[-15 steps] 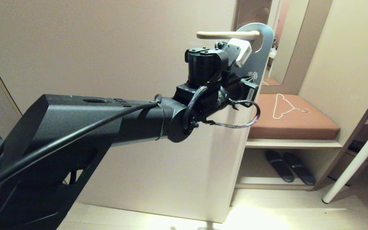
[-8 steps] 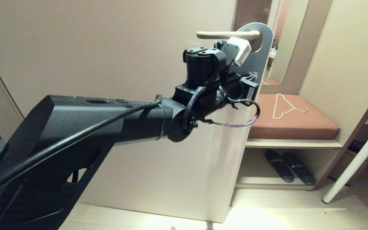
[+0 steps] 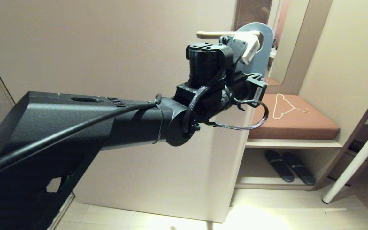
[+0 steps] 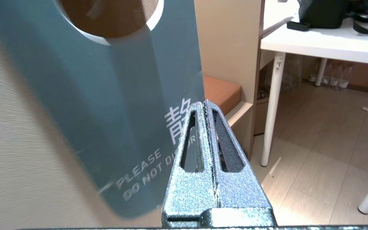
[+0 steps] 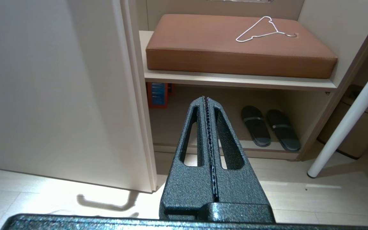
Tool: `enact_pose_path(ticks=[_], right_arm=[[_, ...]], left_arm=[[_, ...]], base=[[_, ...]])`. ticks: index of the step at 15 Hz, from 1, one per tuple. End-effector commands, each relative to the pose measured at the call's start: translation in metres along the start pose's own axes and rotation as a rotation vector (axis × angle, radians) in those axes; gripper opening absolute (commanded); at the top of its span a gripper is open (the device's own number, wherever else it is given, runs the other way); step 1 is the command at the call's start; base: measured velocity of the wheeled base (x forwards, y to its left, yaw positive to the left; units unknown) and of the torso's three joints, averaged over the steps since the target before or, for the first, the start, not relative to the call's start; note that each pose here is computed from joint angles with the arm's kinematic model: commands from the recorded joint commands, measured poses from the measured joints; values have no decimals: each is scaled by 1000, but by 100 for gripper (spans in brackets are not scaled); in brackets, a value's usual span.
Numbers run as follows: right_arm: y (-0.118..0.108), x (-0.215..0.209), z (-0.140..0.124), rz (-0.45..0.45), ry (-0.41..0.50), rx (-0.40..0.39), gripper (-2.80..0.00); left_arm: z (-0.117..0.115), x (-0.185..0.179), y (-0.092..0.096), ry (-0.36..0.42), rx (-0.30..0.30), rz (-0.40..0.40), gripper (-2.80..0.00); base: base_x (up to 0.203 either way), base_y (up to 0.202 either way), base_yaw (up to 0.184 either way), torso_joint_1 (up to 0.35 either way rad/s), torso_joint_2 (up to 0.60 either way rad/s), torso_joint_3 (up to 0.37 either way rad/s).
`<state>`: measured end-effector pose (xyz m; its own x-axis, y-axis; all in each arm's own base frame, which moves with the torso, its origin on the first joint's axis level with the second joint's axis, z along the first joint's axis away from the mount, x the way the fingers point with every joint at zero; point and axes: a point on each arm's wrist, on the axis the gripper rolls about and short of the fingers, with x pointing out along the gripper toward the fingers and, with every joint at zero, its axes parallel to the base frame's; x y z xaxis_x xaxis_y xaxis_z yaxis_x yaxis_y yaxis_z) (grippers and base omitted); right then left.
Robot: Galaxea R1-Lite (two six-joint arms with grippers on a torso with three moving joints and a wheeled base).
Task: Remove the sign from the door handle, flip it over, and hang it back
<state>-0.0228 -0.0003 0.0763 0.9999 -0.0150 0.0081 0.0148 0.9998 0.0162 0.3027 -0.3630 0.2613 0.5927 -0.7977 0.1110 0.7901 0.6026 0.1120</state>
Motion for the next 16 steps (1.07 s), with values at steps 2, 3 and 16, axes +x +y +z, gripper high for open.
enact_pose_path(ticks=[2, 3, 16], right_arm=[[0, 0, 0, 1, -1, 7, -280], [0, 0, 0, 1, -1, 7, -280], [0, 0, 0, 1, -1, 7, -280]], left_arm=[[35, -21, 3, -55, 7, 25, -280], [47, -31, 7, -71, 11, 43, -280], [84, -304, 53, 14, 190, 418, -280]], base=[[0, 0, 0, 0, 0, 0], [0, 0, 0, 0, 0, 0], [0, 0, 0, 0, 0, 0]])
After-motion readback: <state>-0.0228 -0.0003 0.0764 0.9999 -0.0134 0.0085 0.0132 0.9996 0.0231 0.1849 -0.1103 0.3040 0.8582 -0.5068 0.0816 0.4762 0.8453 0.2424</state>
